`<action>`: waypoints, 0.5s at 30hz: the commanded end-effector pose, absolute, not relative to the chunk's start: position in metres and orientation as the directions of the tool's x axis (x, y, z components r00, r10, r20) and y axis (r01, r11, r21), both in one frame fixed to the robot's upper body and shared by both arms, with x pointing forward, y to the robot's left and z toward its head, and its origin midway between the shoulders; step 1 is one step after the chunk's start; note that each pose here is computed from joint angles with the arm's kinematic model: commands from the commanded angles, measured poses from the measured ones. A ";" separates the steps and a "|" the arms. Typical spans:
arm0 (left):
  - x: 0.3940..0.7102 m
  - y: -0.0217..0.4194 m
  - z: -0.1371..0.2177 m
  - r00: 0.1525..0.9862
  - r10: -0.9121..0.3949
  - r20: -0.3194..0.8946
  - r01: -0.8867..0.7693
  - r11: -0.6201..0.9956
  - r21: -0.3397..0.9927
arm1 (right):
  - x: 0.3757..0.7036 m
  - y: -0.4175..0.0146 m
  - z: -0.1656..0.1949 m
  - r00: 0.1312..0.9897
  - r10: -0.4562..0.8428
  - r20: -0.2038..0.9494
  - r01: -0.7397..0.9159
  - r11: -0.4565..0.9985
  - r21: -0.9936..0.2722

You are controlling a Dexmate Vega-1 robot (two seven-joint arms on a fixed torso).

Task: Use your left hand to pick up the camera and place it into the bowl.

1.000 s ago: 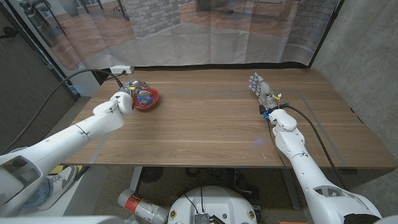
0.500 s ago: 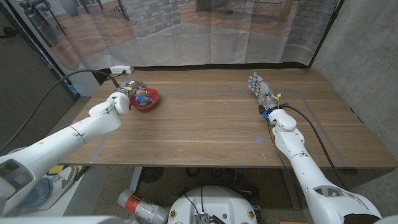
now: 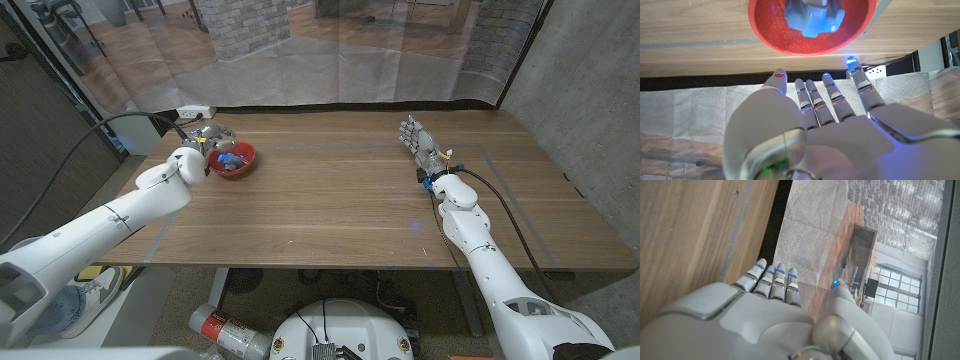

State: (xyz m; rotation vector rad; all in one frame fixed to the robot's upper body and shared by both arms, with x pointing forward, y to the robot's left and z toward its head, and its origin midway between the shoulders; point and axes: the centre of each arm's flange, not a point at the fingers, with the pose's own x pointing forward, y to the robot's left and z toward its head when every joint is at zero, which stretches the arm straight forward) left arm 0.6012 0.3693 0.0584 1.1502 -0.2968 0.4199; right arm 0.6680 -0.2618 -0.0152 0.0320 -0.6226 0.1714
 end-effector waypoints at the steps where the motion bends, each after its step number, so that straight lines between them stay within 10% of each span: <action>1: 0.580 0.369 0.076 0.863 0.138 0.486 -0.494 0.429 0.756 | 0.666 -0.263 -0.014 0.794 0.149 0.589 -0.170 0.985 -0.020; 15: 0.556 0.366 0.100 0.843 0.110 0.527 -0.508 0.489 0.710 | 0.661 -0.264 -0.012 0.787 0.143 0.601 -0.165 0.986 -0.018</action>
